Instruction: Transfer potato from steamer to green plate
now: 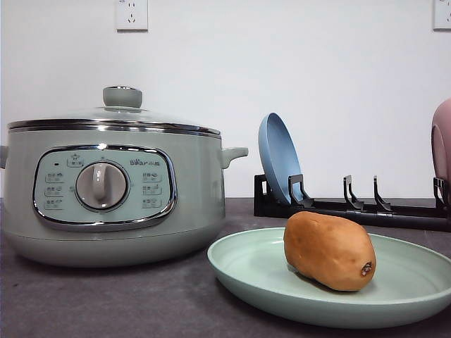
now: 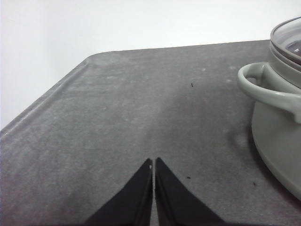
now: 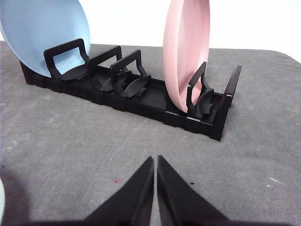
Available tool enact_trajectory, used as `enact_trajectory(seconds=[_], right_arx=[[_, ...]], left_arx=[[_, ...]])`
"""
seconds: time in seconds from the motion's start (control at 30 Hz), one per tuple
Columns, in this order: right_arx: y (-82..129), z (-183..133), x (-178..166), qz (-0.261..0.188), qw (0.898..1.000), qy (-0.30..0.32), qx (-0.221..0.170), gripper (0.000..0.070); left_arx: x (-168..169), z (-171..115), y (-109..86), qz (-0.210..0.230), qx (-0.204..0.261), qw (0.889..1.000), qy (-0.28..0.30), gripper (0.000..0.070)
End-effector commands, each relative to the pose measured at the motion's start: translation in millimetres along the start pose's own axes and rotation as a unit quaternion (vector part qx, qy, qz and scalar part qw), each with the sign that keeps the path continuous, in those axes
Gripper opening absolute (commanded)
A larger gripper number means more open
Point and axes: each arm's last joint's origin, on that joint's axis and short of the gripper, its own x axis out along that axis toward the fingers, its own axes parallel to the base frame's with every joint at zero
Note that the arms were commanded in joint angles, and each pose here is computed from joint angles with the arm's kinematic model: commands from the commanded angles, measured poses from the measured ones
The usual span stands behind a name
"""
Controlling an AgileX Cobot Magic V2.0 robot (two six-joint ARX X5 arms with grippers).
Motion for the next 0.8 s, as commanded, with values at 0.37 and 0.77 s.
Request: enact_trajectory(seconds=[0.37,0.77], right_arx=[[-0.1,-0.4,0.4,-0.001,1.000,-0.004,0.008,0.0000],[-0.1,-0.4,0.4,-0.001,1.000,-0.004,0.008,0.0000]], left_arx=[[1.9,-7.2,-0.6,0.001,0.000,1.000,0.013,0.0000],[1.9,-7.2,-0.6,0.001,0.000,1.000,0.013,0.0000]])
